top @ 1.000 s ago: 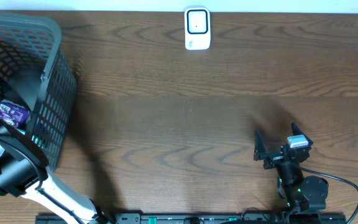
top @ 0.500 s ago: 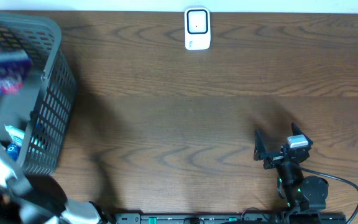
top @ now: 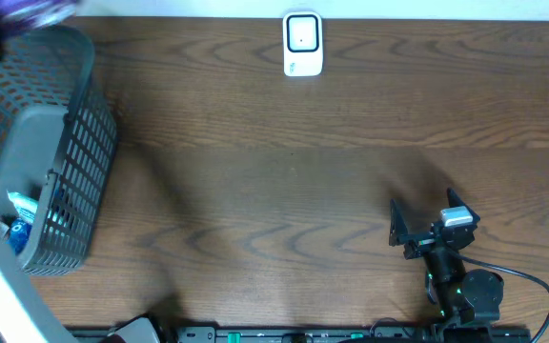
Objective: Scan the item barcode
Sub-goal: 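Carry the purple pack forward and drop it beside the scanner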
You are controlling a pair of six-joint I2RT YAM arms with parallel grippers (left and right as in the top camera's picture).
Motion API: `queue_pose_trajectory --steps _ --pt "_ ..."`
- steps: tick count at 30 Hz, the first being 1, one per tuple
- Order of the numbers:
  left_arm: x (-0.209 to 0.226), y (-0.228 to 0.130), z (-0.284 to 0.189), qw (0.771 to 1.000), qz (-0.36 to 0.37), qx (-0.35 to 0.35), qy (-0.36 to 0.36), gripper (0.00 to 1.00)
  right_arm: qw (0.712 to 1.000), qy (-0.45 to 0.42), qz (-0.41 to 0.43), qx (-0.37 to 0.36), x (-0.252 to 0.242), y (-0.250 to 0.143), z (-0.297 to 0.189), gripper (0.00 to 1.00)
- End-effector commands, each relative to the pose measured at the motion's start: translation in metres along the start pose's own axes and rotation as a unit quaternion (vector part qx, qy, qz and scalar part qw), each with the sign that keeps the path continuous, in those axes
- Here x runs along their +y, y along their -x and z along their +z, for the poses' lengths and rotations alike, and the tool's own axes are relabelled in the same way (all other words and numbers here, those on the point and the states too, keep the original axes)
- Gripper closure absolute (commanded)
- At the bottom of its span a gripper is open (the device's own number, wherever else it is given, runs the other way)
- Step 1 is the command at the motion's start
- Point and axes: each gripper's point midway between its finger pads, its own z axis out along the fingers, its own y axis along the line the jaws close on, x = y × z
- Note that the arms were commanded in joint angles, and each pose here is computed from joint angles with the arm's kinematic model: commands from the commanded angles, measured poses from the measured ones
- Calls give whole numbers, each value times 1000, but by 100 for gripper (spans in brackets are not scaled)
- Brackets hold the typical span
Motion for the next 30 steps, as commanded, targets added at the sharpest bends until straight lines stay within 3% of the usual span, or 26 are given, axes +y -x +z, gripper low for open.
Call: queue_pose_trajectory --steps 1,12,22,30 --pt "-78 -39 10 988 2 76 -138 93 1000 -2 1 0 -1 0 0 1" --pt "-167 -156 65 933 73 220 -275 93 1000 -2 1 0 -1 0 0 1" --pt "-191 -314 137 864 119 362 -330 93 1000 -2 1 0 -1 0 0 1" --pt "-157 -397 182 871 150 410 -225 93 1000 -2 1 0 -1 0 0 1"
